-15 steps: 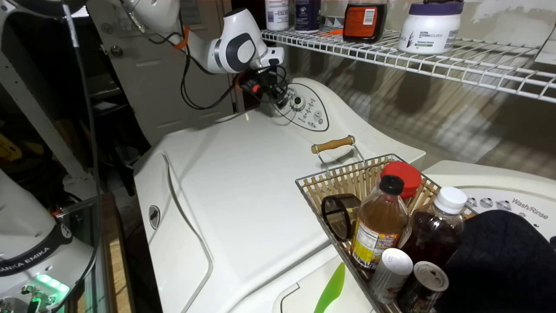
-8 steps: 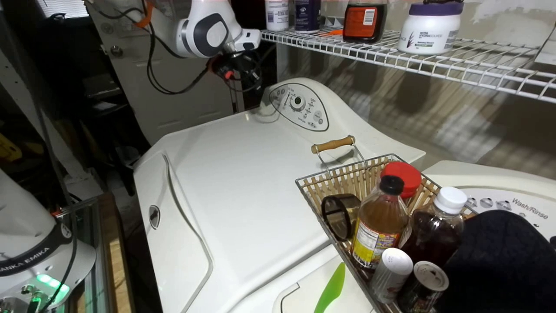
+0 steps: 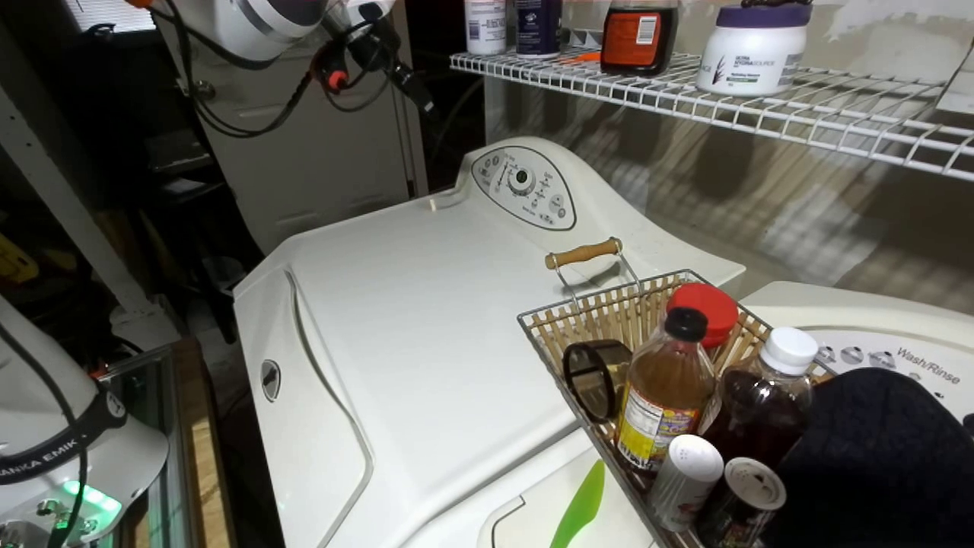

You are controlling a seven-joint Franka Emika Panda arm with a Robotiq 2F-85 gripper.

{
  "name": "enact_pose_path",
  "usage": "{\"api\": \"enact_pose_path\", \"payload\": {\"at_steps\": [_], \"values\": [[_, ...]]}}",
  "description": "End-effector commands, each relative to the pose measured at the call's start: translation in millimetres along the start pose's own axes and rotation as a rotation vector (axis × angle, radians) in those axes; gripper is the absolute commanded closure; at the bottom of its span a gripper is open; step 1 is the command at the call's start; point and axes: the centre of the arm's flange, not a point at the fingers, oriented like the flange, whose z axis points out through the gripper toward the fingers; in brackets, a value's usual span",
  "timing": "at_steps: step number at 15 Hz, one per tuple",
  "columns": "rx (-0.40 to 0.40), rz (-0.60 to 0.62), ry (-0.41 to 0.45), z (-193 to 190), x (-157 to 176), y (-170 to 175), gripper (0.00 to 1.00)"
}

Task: Press a button on the washing machine on the left.

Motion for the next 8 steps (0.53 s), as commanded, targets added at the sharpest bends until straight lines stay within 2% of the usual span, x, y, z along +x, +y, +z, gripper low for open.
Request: {"api": "enact_pose_path", "payload": {"at_steps": [1, 3, 4, 5, 6, 8], "values": [[-0.079, 0.023, 0.067, -30.9, -21.1, 6.6, 0.12], [-0.063, 0.025, 0.063, -39.5, -24.6, 7.8, 0.01], [-0.047, 0.026, 0.052, -42.5, -26.5, 6.6, 0.0], [-0.052, 0.014, 0.054, -30.7, -12.9, 4.2, 0.08], [-0.052, 0.009, 0.055, -33.3, -16.3, 2.6, 0.02], [-0.052, 0.004, 0.055, -35.5, -20.1, 1.7, 0.0]]}}
